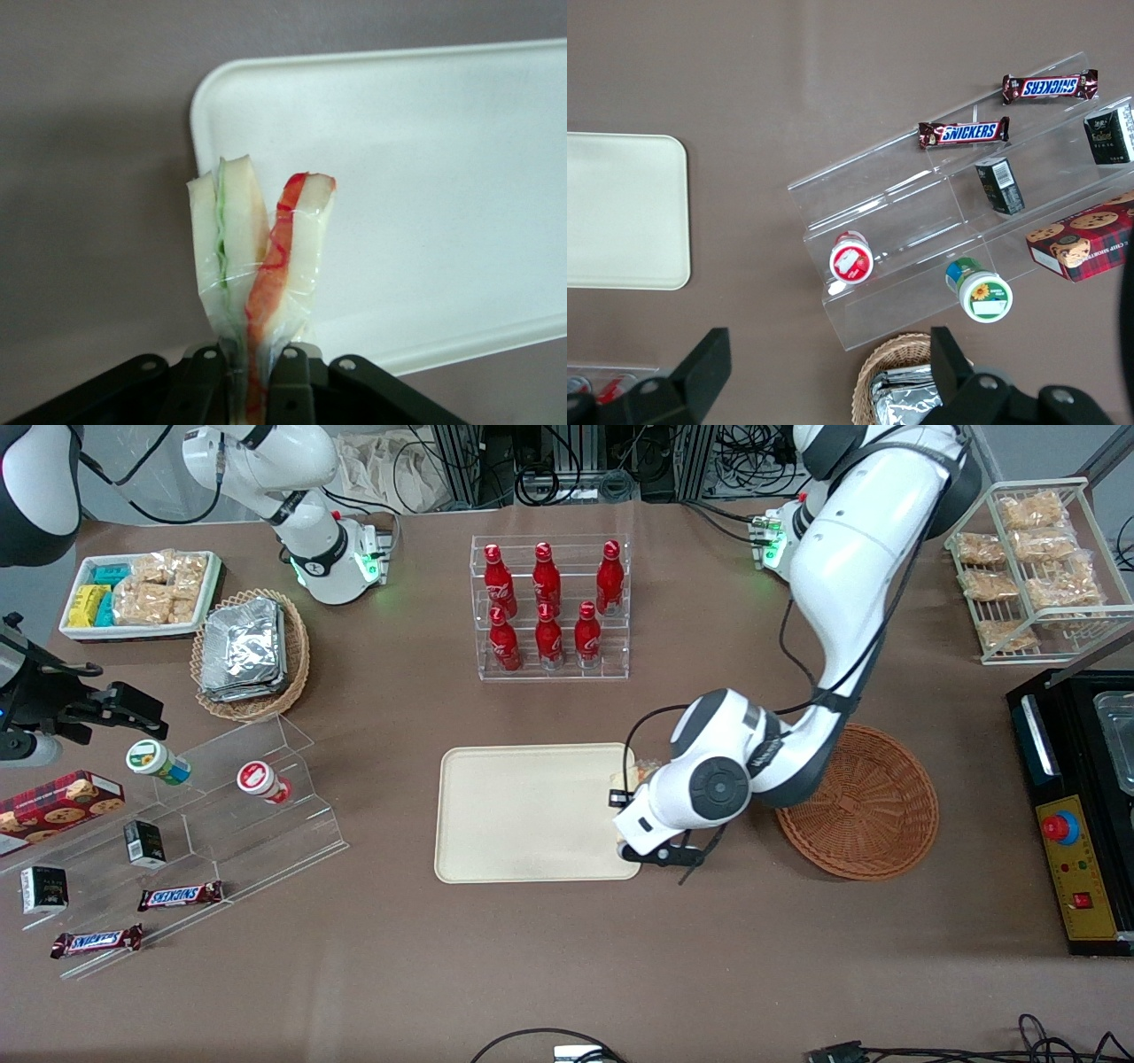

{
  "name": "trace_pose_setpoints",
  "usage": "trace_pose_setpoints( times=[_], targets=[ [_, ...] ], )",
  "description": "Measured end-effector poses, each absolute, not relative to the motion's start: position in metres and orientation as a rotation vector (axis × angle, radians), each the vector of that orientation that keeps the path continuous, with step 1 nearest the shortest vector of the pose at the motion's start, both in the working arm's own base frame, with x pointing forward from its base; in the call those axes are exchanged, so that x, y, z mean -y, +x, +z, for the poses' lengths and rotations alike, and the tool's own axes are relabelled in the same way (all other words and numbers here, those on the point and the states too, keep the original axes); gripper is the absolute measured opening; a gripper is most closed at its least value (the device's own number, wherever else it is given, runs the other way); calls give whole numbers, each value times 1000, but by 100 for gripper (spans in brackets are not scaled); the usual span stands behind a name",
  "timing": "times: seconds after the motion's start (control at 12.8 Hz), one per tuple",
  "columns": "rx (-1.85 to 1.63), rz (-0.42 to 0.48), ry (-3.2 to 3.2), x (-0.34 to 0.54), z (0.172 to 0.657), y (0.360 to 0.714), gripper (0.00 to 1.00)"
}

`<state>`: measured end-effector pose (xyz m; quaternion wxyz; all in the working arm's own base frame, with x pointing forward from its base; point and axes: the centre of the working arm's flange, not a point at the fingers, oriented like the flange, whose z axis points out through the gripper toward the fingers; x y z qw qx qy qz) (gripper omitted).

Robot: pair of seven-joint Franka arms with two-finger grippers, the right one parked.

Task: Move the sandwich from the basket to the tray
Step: 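Carry the sandwich over the beige tray and lower it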

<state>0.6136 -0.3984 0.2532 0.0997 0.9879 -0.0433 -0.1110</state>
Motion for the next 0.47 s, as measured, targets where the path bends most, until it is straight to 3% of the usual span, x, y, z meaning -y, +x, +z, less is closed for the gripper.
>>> trace_pose_setpoints(
  times=[0.23, 0.47],
  targets=[
    [148, -359, 2918, 412, 222, 604, 19],
    [158, -353, 2922, 412, 221, 605, 49]
  ],
)
